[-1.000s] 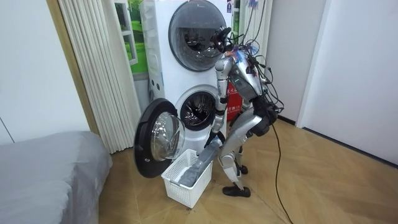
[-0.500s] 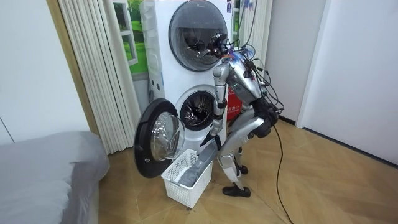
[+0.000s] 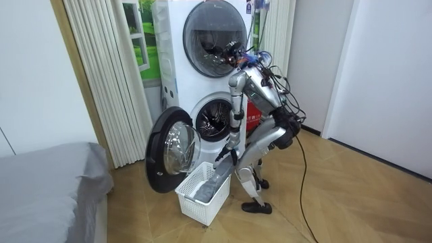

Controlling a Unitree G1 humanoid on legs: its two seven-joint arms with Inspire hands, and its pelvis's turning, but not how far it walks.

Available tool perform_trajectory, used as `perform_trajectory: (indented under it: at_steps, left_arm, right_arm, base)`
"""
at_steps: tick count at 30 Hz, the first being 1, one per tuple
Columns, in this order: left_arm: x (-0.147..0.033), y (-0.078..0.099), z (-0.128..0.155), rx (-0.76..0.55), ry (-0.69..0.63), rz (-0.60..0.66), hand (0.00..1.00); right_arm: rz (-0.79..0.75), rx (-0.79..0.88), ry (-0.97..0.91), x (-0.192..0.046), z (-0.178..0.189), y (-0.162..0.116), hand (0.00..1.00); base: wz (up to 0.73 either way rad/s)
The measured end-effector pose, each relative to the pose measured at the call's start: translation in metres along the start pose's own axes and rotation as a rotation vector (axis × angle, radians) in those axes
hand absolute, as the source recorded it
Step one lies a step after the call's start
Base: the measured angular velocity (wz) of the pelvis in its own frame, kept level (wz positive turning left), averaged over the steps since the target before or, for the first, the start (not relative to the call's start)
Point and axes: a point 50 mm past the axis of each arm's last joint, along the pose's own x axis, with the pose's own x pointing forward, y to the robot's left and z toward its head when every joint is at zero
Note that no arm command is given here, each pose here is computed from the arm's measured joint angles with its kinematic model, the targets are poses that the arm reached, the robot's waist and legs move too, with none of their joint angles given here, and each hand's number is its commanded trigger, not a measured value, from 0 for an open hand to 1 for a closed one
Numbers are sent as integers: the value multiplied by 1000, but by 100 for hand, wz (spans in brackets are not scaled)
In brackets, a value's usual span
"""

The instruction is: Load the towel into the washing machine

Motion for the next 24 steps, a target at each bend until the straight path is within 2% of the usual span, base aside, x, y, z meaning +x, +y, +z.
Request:
perform_trajectory:
  at_steps: [10,20,24]
  left_arm:
    - [10,18,0,5,-2,70,100]
    - [9,18,0,12,-8,84,100]
    - [4,9,-1,13,-7,69,100]
  right_arm:
    - [10,7,-22,2,10,-3,0]
    - [-5,5,-6,0,11,-9,0]
    - [-18,1,13,-1,4,-9,0]
  base:
    - [-4]
    - [0]
    - [0]
